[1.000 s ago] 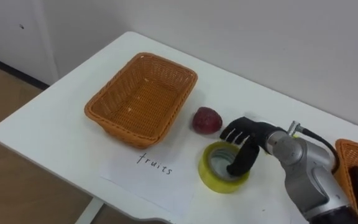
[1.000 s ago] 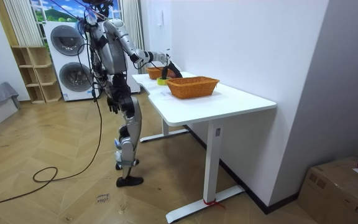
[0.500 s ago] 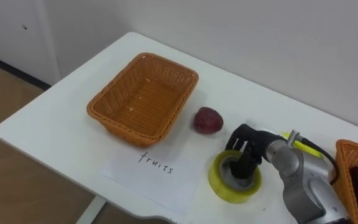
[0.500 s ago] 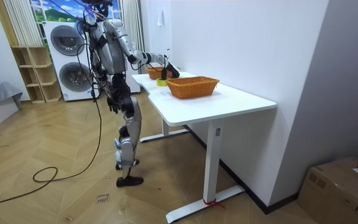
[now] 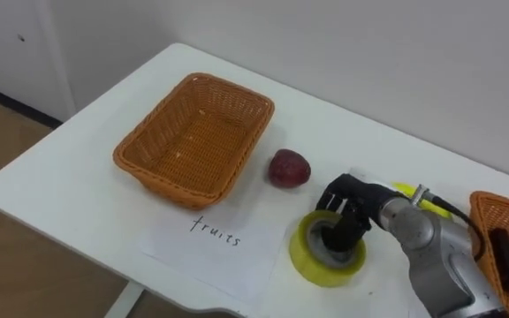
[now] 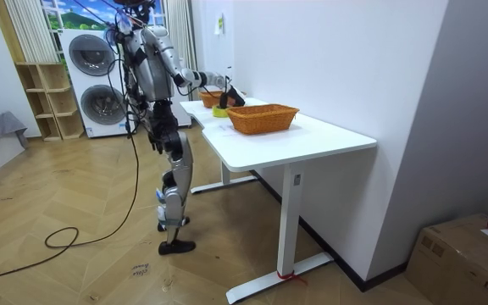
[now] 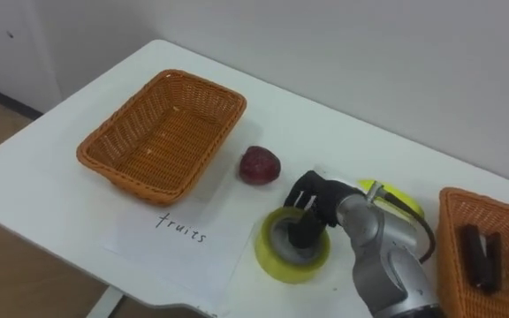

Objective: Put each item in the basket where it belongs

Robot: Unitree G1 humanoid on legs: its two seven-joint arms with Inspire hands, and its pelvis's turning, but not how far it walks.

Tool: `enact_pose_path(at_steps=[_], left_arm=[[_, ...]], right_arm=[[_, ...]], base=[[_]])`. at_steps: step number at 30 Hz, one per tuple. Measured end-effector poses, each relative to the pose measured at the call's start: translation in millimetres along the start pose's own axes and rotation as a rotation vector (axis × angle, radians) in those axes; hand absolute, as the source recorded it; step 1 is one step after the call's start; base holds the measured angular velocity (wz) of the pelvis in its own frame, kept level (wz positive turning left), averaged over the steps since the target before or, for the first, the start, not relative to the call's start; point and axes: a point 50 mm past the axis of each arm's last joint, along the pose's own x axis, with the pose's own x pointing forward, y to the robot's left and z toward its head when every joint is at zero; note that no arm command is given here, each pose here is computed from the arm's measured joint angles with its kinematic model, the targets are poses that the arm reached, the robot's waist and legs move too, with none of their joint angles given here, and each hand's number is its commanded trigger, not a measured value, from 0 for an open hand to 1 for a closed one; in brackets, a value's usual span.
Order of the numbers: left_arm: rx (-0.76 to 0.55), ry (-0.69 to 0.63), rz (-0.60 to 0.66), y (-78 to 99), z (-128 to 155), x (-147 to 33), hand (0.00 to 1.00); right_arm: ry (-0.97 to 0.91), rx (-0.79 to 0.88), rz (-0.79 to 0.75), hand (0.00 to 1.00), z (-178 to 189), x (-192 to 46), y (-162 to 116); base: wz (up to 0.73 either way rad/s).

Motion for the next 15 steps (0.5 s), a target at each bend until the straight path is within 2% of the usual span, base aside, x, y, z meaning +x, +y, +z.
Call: enact_pose_path(at_steps=[6,15], left_arm=[[-0.016,0.036,0.000,-4.6,-15.0,-1.6,0.00],[-0.086,0.075,0.009,-1.5,-28.2,-2.0,0.00]], right_arm=[[-0.118,0.145,-0.011,1.00,2.3,-9.5,-6.8],[-0.241,0.306,-0.308,1.00,-3.1,-32.8,-58.1]], base=[[-0.13],[-0.06]])
